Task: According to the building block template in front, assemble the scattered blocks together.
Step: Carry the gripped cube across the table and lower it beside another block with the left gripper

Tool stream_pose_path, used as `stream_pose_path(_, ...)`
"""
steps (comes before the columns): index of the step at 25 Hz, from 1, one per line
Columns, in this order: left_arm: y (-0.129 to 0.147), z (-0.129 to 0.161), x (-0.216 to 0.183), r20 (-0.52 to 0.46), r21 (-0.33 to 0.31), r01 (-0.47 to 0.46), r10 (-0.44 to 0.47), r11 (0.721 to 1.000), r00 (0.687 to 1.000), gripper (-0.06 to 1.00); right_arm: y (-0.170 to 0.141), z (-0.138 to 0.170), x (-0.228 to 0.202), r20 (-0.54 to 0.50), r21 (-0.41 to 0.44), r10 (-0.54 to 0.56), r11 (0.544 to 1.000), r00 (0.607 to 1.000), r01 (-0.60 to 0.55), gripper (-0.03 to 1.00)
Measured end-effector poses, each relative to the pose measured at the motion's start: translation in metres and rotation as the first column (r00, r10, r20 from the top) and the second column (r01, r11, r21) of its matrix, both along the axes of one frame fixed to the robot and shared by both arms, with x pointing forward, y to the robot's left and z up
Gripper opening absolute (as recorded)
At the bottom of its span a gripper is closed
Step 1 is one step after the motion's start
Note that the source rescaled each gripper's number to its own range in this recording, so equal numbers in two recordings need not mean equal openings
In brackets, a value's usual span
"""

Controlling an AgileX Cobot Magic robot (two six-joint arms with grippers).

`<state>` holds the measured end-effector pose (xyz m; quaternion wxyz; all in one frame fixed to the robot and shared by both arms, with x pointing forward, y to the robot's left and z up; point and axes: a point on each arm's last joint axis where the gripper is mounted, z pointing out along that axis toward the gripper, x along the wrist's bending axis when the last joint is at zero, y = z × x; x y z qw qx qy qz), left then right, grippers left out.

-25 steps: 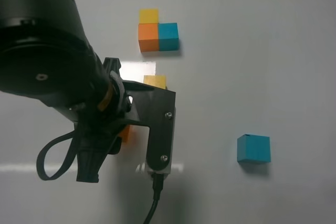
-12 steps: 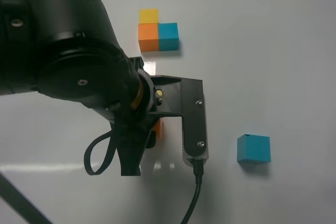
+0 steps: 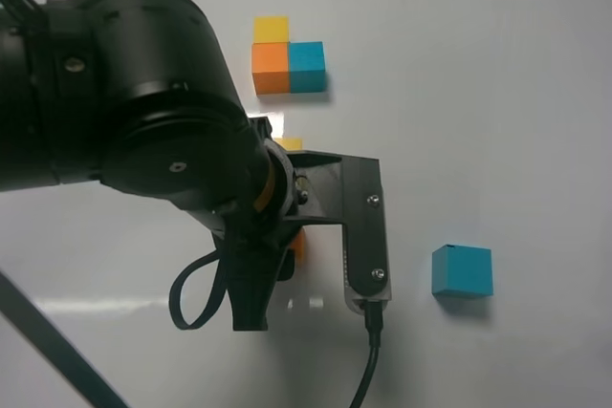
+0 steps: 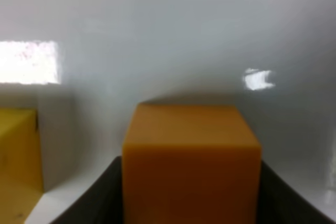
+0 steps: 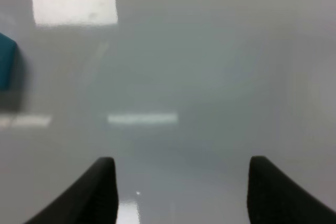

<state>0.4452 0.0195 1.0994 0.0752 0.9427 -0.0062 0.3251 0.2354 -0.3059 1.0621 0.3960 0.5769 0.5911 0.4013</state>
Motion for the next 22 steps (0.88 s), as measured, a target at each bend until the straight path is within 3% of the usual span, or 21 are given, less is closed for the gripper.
stream_pose_path(19,0.0048,0.0009,0.0031,-0.024,0.009,-0.031,0.032,0.999,0.999,0.26,0.0,0.0,0.0,0.0,-0.001,0.0,1.0,1.0,0.0,0.5)
stream_pose_path(21,0.0052,0.0008,0.0033,-0.026,0.01,-0.034,0.034,0.999,0.999,0.35,0.0,0.0,0.0,0.0,-0.001,0.0,1.0,1.0,0.0,0.5)
stream_pose_path(22,0.0065,-0.0002,0.004,-0.032,0.021,-0.043,0.044,0.999,0.999,0.48,0.0,0.0,0.0,0.0,-0.001,0.0,1.0,1.0,0.0,0.5)
